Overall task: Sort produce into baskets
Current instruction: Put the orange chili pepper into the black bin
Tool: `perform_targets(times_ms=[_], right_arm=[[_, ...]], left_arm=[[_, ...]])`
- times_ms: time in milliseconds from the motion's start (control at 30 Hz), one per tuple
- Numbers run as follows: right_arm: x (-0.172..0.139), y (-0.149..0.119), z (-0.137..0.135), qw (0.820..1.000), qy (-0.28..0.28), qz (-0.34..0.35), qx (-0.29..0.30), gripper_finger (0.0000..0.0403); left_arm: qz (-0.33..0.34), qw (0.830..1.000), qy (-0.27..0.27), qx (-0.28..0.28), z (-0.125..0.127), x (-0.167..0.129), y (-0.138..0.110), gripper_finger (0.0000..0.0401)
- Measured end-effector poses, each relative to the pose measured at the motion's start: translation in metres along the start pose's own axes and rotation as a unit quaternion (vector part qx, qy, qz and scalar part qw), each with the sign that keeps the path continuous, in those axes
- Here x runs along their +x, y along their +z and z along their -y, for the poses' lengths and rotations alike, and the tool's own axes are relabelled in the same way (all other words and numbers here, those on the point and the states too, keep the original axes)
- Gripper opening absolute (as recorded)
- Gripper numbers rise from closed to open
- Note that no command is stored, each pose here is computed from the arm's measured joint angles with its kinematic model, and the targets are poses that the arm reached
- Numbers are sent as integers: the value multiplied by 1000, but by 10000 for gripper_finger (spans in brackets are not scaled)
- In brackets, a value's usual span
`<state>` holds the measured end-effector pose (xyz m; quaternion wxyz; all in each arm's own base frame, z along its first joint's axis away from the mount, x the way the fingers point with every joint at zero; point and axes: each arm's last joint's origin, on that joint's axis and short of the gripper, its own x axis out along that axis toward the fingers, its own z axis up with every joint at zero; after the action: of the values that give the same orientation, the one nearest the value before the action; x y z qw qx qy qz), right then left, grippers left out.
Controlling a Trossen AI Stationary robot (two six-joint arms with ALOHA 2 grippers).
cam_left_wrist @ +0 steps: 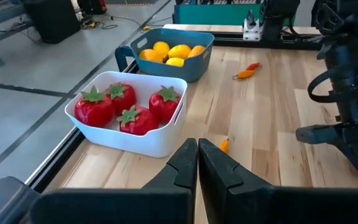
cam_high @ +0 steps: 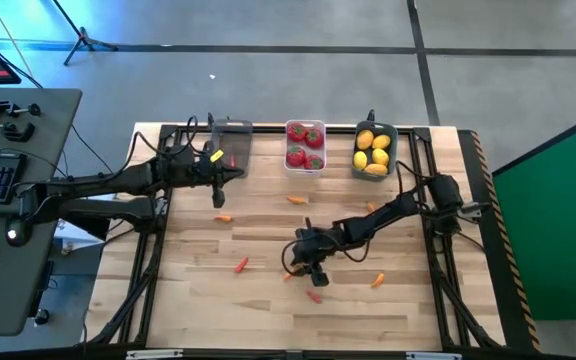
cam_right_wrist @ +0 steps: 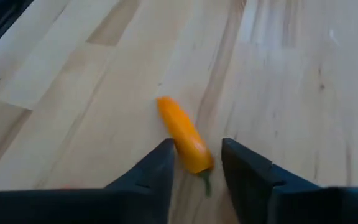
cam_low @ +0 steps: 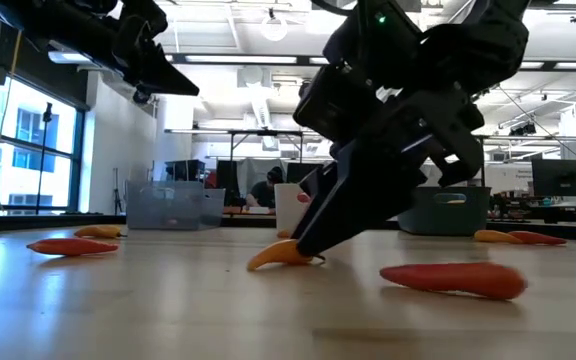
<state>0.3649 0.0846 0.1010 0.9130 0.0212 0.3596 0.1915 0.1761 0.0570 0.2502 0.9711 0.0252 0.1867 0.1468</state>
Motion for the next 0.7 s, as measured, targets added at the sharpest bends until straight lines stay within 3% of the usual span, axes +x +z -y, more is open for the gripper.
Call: perform_targets(times_ms=[233,367,533,700], right_arm=[[-3,0,6,1000,-3,-5,7,18],[-14,11,14,1000,-20,24,1,15],[-26,37,41,987,-150,53,5,11],[-41,77,72,959,-262,110,10,4]], left_arm=[[53,999,-12,-8,9,5,-12,0],[110,993,-19,-23,15,8,-33,0],[160,986,-24,-34,18,3,-49,0],[181,983,-24,-34,18,-4,-53,0]])
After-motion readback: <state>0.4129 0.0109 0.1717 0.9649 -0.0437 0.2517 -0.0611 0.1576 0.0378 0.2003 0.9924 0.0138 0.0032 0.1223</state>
